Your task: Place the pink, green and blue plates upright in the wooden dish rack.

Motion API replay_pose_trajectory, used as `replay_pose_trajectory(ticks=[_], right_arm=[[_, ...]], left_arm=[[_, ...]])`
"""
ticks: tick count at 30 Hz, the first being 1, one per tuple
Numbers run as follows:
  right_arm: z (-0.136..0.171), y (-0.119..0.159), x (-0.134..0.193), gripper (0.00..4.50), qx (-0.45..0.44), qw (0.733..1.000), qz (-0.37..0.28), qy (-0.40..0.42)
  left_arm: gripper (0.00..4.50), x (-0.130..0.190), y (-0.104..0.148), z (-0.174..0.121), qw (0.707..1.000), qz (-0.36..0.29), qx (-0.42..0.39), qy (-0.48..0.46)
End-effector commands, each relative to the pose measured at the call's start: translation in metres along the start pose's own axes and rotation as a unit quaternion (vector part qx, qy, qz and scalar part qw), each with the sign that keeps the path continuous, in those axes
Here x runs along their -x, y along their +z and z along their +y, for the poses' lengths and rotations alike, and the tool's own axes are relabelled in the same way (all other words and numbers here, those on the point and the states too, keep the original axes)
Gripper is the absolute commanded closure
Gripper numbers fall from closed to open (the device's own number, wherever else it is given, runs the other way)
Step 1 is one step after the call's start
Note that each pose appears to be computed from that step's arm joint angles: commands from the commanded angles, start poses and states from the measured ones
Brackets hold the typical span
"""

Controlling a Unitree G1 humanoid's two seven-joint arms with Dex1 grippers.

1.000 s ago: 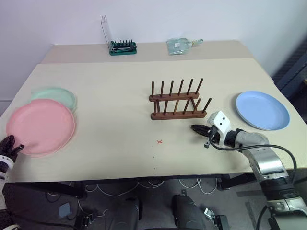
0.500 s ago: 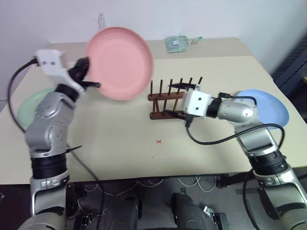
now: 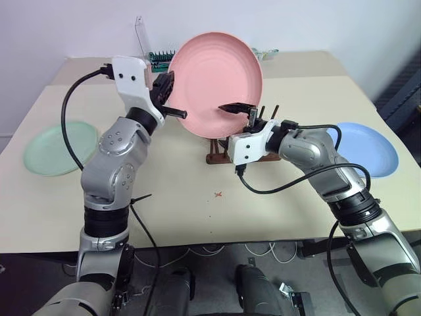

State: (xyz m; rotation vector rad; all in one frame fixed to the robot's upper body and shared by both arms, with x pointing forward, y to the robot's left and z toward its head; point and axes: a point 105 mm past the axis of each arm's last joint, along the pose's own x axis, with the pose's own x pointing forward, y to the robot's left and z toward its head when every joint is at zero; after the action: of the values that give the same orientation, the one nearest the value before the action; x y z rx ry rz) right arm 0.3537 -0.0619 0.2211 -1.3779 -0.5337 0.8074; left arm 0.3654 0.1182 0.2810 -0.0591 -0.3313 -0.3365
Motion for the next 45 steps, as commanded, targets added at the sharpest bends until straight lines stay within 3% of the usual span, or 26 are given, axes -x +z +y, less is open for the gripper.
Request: replay_pose_trajectory(ticks=[1, 4, 10, 11, 15, 18, 23, 28, 32, 35, 38, 41, 45], right_arm=[[-0.012, 0.003, 0.001, 0.27, 0.020, 1.000, -0.006, -0.023], [-0.011, 0.001, 0.000, 1.24, 0.024, 0.999, -0.003, -0.027], [-0.012, 0.001, 0.000, 4.33, 0.031, 0.999, -0.005, -0.037], [-0.012, 0.001, 0.000, 4.43, 0.031, 0.999, -0.005, -0.037], [-0.011, 0.001, 0.000, 4.43, 0.039, 0.998, -0.004, -0.042], [-0.012, 0.000, 0.001, 4.50, 0.043, 0.998, -0.002, -0.047], [-0.021, -0.013, 0.008, 4.50, 0.048, 0.996, 0.021, -0.070], [-0.043, -0.036, 0.034, 4.50, 0.008, 0.991, 0.058, -0.119], [-0.075, -0.043, 0.072, 4.50, -0.197, 0.964, 0.020, -0.176], [-0.081, -0.033, 0.088, 4.50, -0.346, 0.921, -0.048, -0.173], [-0.085, -0.014, 0.102, 4.50, -0.468, 0.859, -0.130, -0.161], [-0.087, -0.008, 0.112, 4.50, -0.558, 0.795, -0.176, -0.160], [-0.076, -0.005, 0.117, 4.50, -0.622, 0.744, -0.198, -0.139]], left_arm=[[4.50, 0.001, 0.023, -0.006, 0.999, -0.037, 0.001, -0.005], [4.50, 0.000, 0.025, -0.008, 0.999, -0.038, 0.012, -0.010], [4.50, 0.000, 0.023, -0.005, 0.999, -0.034, 0.020, -0.005], [4.50, 0.000, 0.023, -0.005, 0.999, -0.034, 0.021, -0.004], [4.50, -0.001, 0.028, 0.004, 0.996, -0.052, 0.068, 0.014], [3.48, 0.000, 0.040, 0.023, 0.989, -0.089, 0.104, 0.054], [1.03, 0.010, 0.059, 0.070, 0.976, -0.138, 0.076, 0.151], [1.03, 0.019, 0.053, 0.105, 0.975, -0.113, 0.020, 0.190], [1.03, 0.023, 0.006, 0.063, 0.998, -0.008, -0.067, 0.001], [1.03, 0.043, -0.024, 0.036, 0.992, 0.037, -0.056, -0.110], [1.03, 0.063, -0.044, 0.029, 0.983, 0.077, -0.018, -0.165], [1.03, 0.082, -0.057, 0.023, 0.970, 0.115, 0.013, -0.212], [1.03, 0.107, -0.071, 0.015, 0.948, 0.166, 0.027, -0.270]])
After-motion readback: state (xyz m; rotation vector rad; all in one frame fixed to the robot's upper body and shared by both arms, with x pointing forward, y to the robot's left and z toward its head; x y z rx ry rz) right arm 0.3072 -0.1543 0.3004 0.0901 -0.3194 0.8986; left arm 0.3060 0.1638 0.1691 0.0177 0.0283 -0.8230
